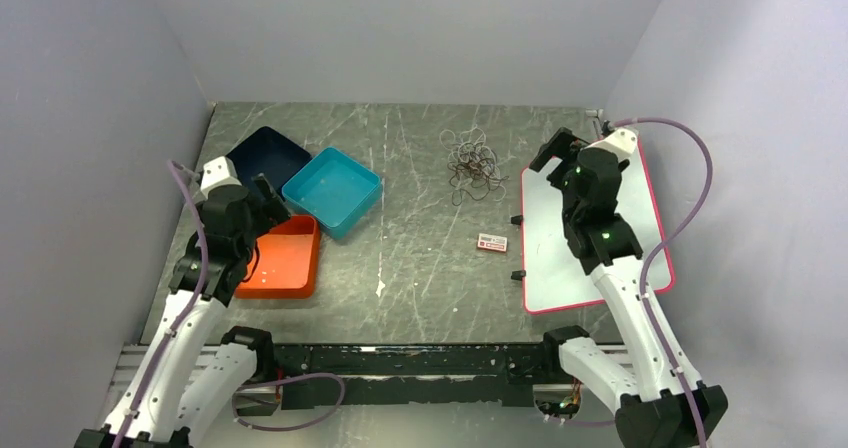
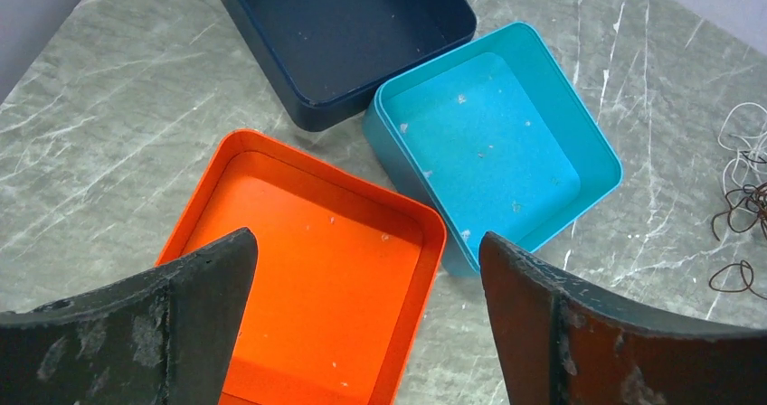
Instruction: Untangle the cables
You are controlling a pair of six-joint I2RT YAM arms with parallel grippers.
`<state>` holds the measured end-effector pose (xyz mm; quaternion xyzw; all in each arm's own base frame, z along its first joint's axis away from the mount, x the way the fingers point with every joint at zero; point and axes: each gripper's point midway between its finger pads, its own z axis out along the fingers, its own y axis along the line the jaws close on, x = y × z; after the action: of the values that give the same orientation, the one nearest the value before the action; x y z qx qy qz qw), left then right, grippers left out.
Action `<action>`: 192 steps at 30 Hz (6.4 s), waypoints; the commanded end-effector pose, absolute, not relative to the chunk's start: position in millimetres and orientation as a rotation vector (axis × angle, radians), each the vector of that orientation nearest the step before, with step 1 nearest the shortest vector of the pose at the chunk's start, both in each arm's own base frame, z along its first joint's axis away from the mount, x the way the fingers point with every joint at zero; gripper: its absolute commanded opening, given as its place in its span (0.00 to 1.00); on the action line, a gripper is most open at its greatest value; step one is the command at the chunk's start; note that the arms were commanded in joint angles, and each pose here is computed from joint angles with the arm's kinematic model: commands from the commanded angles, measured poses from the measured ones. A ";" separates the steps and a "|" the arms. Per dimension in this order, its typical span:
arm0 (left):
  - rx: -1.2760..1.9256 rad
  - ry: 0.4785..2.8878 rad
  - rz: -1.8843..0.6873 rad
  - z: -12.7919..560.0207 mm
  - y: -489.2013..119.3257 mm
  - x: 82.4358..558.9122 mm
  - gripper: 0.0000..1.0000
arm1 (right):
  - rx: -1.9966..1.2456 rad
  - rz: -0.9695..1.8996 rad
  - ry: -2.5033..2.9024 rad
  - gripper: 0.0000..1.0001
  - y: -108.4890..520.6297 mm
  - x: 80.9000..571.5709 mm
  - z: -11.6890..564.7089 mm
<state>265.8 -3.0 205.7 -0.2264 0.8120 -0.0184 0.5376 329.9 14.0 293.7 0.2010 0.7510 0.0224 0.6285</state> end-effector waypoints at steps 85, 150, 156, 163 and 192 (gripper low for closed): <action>-0.358 1.997 -0.078 209.5 -28.7 291.0 0.92 | -0.356 0.167 2.573 0.55 202.8 456.8 32.2; -0.295 1.961 -0.175 221.3 -39.3 270.7 0.99 | -0.731 0.450 2.399 0.51 415.6 313.8 81.7; -0.293 2.000 -0.168 215.0 -40.8 272.8 0.98 | -0.728 0.410 2.435 0.47 411.9 314.4 63.9; -0.279 1.975 -0.182 220.3 -41.3 269.2 0.96 | -0.676 0.453 2.441 0.39 418.3 315.6 56.8; 0.027 1.725 -0.564 280.7 -107.9 273.3 0.99 | -0.472 0.689 1.958 0.00 375.1 304.3 235.0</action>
<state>271.4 -80.7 254.6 -0.0423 0.7705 -0.1883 0.6075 305.1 384.5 208.3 -0.2043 0.8313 0.2631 0.4449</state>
